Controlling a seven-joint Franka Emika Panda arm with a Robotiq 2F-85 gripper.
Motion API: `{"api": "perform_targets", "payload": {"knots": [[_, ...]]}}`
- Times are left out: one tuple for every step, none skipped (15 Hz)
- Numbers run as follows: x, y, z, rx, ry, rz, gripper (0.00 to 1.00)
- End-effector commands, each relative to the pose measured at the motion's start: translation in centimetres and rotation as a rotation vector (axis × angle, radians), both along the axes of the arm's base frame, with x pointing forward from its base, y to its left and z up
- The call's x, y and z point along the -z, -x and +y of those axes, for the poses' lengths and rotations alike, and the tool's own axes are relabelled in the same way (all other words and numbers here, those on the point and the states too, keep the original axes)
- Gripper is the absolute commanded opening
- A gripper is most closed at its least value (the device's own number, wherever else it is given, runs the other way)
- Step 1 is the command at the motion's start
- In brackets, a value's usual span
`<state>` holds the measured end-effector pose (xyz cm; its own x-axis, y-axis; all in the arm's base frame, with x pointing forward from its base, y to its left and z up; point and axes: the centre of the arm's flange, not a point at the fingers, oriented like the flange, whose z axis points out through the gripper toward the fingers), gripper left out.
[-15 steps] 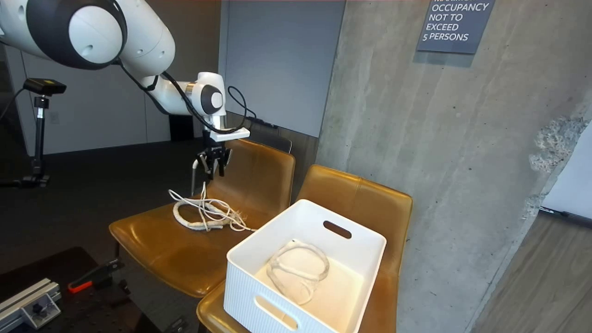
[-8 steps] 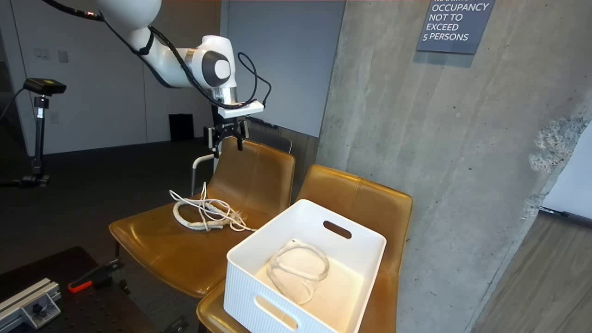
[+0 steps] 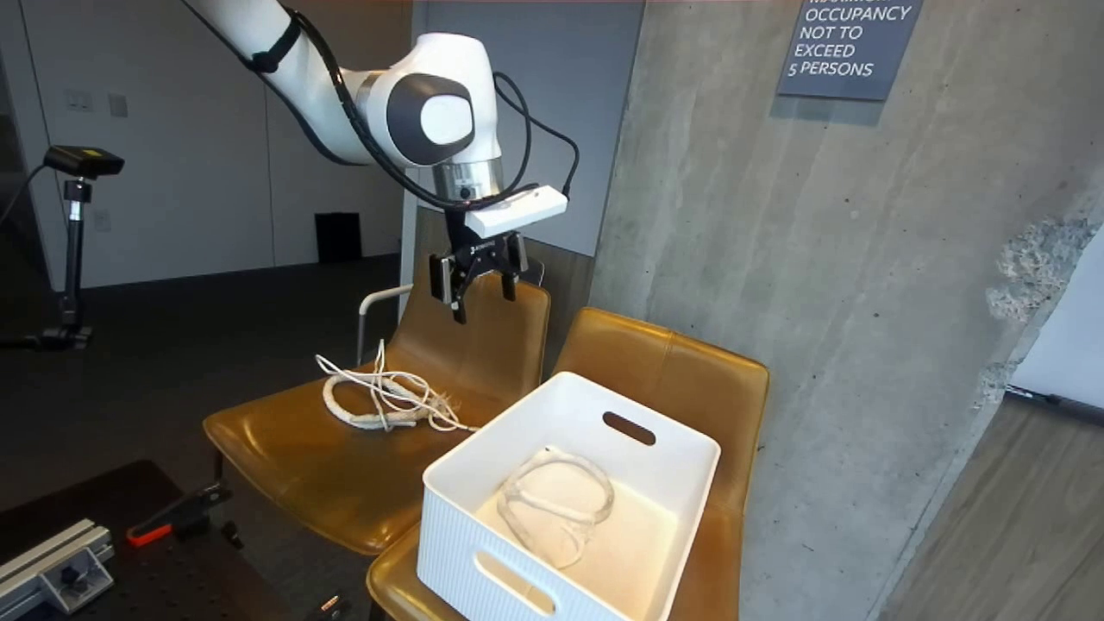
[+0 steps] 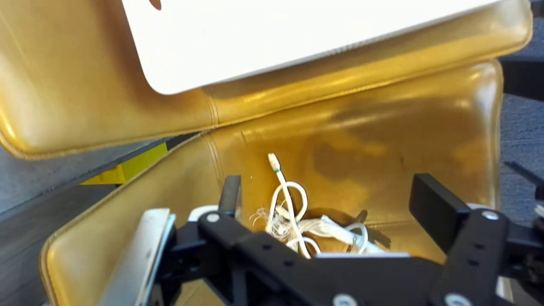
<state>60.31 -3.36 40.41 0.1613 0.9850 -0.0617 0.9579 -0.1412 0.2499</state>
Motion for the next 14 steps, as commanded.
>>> {"api": "perform_targets", "payload": {"knots": [[-1.1, 1.6, -9.9, -0.081, -0.008, -0.013, 1.0], [-1.2, 1.4, -12.8, -0.101, -0.002, -0.014, 1.0], [-2.0, 0.9, -15.4, -0.134, -0.007, -0.014, 1.0], [-2.6, 0.5, -17.7, -0.169, -0.01, -0.018, 1.0], [-3.4, -0.1, -19.5, -0.202, -0.018, -0.026, 1.0], [-4.2, -0.7, -20.9, -0.23, -0.029, -0.039, 1.0], [-5.8, -1.5, -22.0, -0.246, -0.055, -0.045, 1.0], [-7.1, -1.8, -22.9, -0.25, -0.086, -0.037, 1.0], [-9.0, -2.2, -24.1, -0.246, -0.119, -0.019, 1.0], [-10.9, -2.3, -25.7, -0.246, -0.155, 0.008, 1.0], [-6.7, 0.5, -22.6, -0.227, -0.099, -0.023, 1.0], [-7.8, 0.5, -23.5, -0.232, -0.118, -0.014, 1.0], [-8.5, 0.5, -24.0, -0.234, -0.125, -0.011, 1.0], [-8.6, 0.4, -24.2, -0.234, -0.127, -0.009, 1.0]]}}
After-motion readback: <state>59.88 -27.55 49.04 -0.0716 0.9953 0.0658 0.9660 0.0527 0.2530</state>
